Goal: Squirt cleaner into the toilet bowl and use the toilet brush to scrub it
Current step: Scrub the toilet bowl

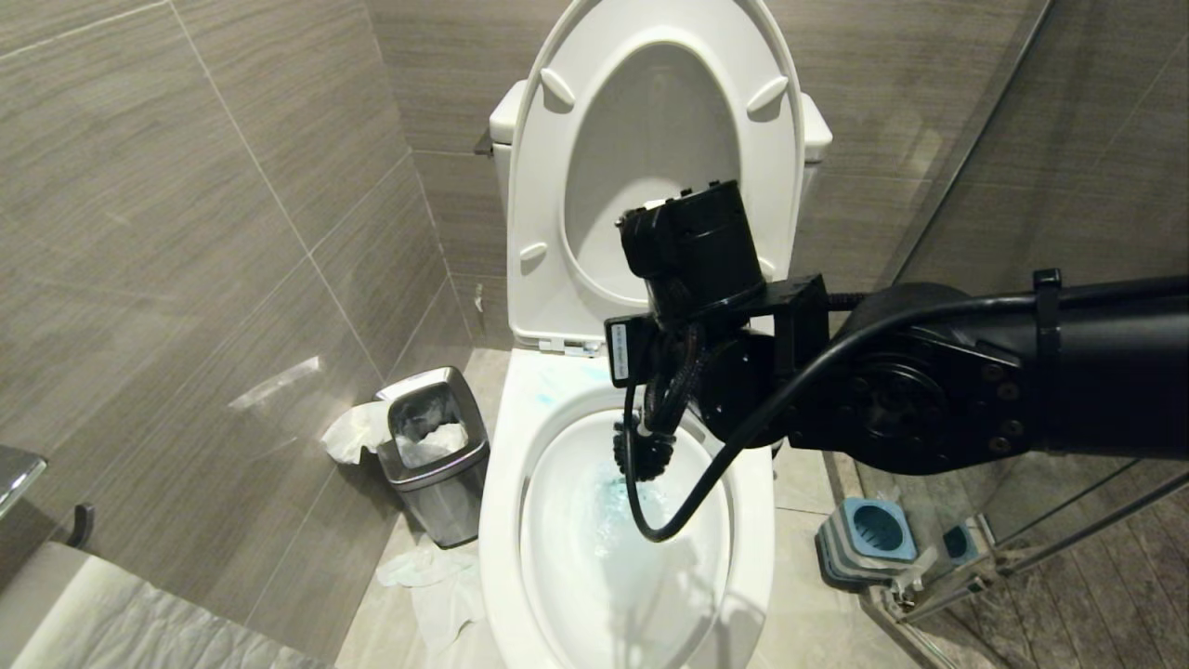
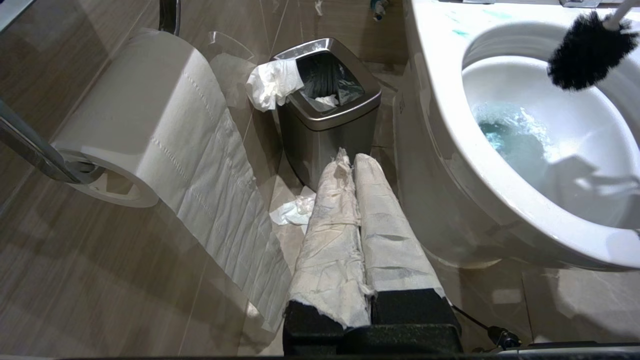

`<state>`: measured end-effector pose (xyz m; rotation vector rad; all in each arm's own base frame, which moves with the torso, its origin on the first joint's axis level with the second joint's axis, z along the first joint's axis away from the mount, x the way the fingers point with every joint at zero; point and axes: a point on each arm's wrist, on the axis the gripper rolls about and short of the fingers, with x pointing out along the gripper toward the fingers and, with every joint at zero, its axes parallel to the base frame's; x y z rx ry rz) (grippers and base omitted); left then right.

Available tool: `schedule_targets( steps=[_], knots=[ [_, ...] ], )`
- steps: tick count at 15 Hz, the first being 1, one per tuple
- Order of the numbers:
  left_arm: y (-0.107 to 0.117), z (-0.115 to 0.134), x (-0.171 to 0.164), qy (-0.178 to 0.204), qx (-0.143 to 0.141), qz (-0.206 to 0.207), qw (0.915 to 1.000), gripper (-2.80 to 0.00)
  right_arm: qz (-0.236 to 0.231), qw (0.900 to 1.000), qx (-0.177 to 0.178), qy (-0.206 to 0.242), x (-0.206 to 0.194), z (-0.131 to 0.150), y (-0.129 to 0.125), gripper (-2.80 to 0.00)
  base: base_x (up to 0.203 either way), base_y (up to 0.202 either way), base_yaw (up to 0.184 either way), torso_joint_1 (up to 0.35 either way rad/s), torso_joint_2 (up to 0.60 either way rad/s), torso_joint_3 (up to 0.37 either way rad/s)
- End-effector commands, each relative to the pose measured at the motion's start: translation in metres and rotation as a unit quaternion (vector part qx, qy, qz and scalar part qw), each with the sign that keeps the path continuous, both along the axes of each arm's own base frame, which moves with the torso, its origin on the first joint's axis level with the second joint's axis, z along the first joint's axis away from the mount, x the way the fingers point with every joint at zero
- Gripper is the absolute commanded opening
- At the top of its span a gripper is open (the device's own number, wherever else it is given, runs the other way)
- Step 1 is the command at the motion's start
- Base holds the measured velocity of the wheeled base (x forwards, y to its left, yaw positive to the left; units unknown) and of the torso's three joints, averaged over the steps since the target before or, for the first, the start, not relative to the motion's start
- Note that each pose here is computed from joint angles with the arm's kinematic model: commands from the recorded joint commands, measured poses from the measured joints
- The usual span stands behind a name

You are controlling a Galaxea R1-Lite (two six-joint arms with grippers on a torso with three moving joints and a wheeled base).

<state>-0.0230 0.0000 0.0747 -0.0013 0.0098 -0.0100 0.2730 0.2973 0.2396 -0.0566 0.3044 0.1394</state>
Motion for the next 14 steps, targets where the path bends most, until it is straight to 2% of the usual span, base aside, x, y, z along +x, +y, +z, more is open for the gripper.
schedule_targets(
  steps=[1,4,9,11,14],
  knots=[
    [0.0,0.0,0.0,0.0,0.0,0.0,1.0,-2.8,-0.002,1.0,-0.019,0.019,-0.001,-0.018,-0.001,-2.8,0.0,0.0,0.0,0.0,0.0,0.0],
    [0.0,0.0,0.0,0.0,0.0,0.0,1.0,-2.8,-0.008,0.999,-0.031,0.043,0.007,-0.047,0.008,-2.8,0.0,0.0,0.0,0.0,0.0,0.0],
    [0.0,0.0,0.0,0.0,0.0,0.0,1.0,-2.8,0.037,0.997,-0.031,0.059,-0.003,-0.057,0.024,-2.8,0.0,0.0,0.0,0.0,0.0,0.0],
    [0.0,0.0,0.0,0.0,0.0,0.0,1.0,-2.8,0.048,0.996,-0.032,0.064,0.001,-0.066,0.036,-2.8,0.0,0.0,0.0,0.0,0.0,0.0],
    [0.0,0.0,0.0,0.001,0.0,0.0,1.0,-2.8,0.052,0.997,-0.023,0.048,0.021,-0.074,0.062,-2.8,0.0,0.0,0.0,0.0,0.0,0.0]
  ],
)
